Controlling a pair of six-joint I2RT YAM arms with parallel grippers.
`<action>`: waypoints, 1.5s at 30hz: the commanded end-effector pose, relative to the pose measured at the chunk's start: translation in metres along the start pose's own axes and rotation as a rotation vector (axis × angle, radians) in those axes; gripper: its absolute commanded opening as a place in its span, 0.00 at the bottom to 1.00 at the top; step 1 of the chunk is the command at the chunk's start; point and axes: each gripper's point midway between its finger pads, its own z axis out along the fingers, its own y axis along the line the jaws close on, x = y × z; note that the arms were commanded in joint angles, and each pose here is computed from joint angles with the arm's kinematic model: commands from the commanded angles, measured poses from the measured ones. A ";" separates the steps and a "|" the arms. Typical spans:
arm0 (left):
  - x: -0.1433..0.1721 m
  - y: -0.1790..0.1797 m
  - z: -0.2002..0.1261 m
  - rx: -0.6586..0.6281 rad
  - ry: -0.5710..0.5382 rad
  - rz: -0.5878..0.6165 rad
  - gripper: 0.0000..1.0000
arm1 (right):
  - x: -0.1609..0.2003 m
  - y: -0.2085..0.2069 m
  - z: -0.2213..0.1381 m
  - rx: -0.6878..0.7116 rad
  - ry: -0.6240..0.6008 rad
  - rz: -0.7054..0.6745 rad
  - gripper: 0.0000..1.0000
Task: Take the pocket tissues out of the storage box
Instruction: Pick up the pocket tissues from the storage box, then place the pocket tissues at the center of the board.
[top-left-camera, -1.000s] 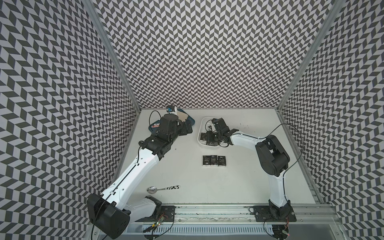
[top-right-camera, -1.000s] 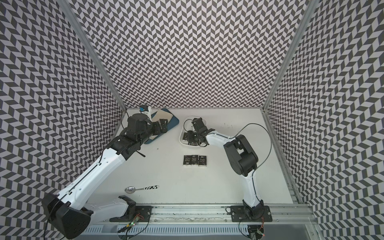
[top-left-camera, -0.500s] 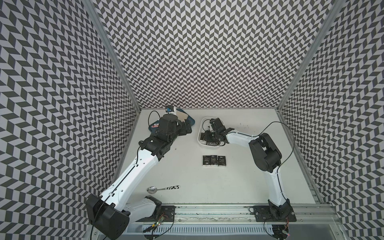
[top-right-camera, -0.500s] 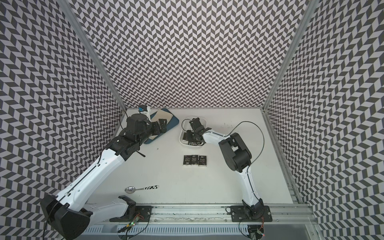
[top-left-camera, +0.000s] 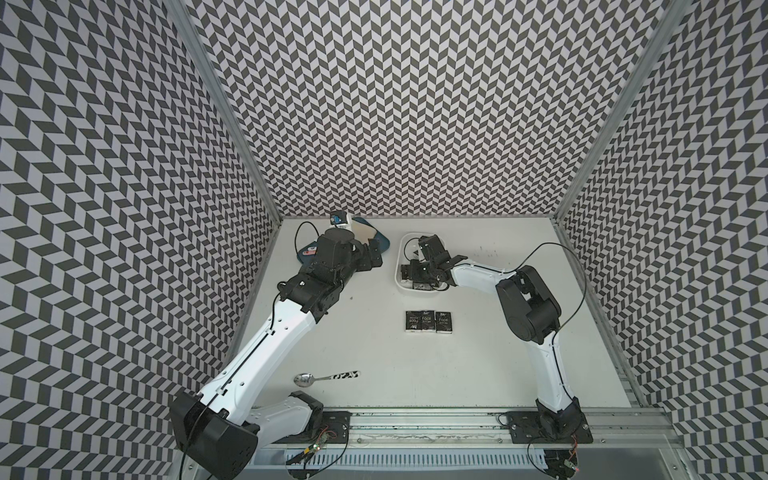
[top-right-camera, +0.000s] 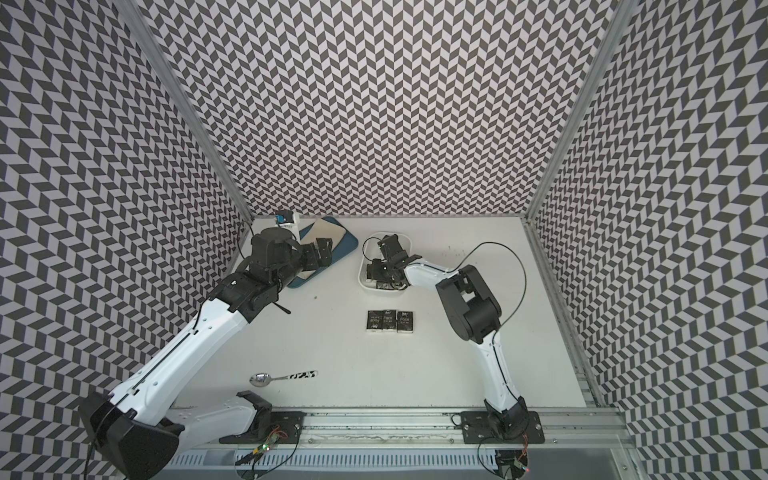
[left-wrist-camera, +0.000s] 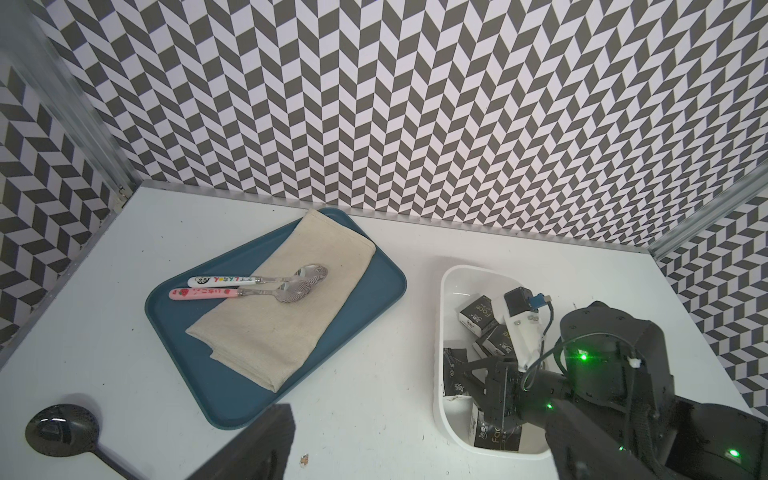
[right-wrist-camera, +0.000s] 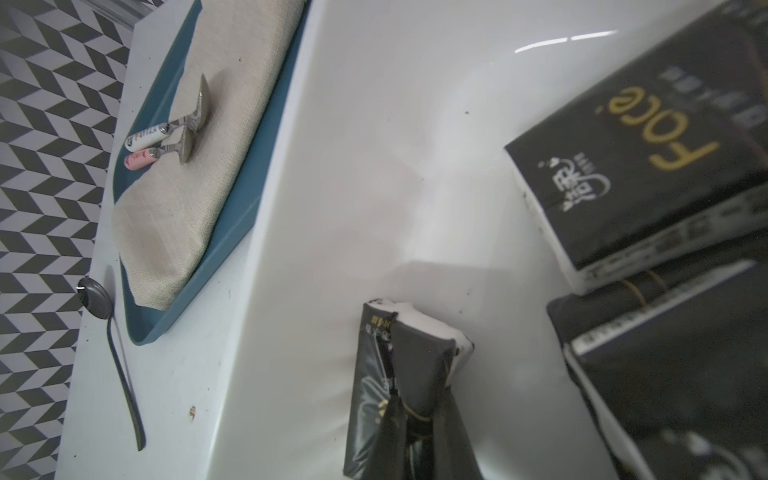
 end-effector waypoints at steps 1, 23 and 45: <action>-0.009 0.003 -0.009 -0.009 -0.026 0.000 0.99 | -0.021 0.018 -0.024 -0.032 -0.080 -0.024 0.00; -0.010 -0.002 -0.003 0.018 -0.033 -0.005 0.99 | -0.009 -0.052 -0.201 0.019 -0.212 0.040 0.02; -0.011 -0.007 0.000 0.038 -0.031 -0.017 0.99 | 0.138 -0.105 -0.164 -0.020 0.038 0.123 0.05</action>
